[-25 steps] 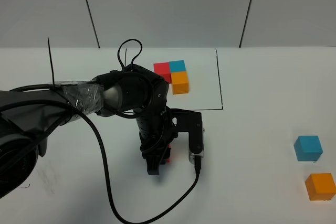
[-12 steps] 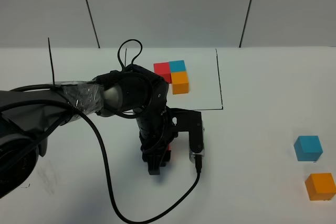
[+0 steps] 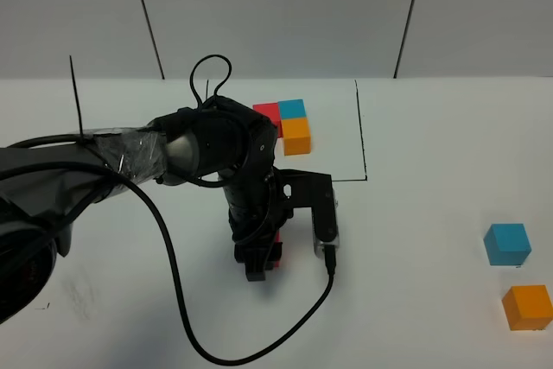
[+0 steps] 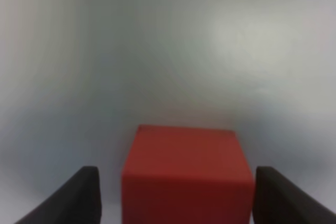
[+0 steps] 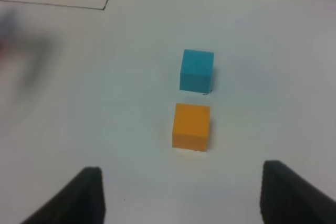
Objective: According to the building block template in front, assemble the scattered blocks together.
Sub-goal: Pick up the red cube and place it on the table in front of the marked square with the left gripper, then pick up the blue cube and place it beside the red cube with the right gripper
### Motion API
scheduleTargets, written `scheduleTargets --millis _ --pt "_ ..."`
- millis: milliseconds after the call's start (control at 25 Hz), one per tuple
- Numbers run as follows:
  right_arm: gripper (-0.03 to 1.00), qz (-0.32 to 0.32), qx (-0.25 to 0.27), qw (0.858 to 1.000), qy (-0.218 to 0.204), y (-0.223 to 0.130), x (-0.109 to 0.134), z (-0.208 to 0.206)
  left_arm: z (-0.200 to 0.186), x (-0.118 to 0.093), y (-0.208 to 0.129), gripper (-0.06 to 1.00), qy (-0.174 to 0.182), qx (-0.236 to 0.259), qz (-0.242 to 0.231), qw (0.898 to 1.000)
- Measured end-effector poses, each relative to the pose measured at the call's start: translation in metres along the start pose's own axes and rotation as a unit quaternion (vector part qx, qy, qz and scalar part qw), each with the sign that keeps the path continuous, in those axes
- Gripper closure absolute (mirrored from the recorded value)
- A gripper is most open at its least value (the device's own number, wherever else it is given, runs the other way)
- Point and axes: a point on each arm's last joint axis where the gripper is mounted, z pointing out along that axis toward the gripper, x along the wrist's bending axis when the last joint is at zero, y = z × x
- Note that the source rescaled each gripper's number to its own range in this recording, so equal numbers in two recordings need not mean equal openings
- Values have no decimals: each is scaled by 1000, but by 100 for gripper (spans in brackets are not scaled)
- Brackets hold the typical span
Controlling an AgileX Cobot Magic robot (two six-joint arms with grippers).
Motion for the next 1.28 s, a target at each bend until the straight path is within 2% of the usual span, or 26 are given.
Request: scheduleTargets --millis 160,360,480,680,880,1080,1280 --pt "63 0 0 1000 0 0 0 0 -21 7 2 -6 -1 22 -20 1000" --pt "63 0 0 1000 0 0 0 0 -49 11 3 -6 -26 53 -37 998" --pt "63 0 0 1000 0 0 0 0 -64 16 8 -6 -23 44 -50 997" --pt "63 0 0 1000 0 0 0 0 -83 20 12 -6 1 22 -130 991" --pt "63 0 0 1000 0 0 0 0 -101 19 9 -4 21 11 -218 976" --pt "63 0 0 1000 0 0 0 0 -116 21 4 -3 54 13 -280 958" --pt "63 0 0 1000 0 0 0 0 -130 27 -8 -3 108 25 -349 931"
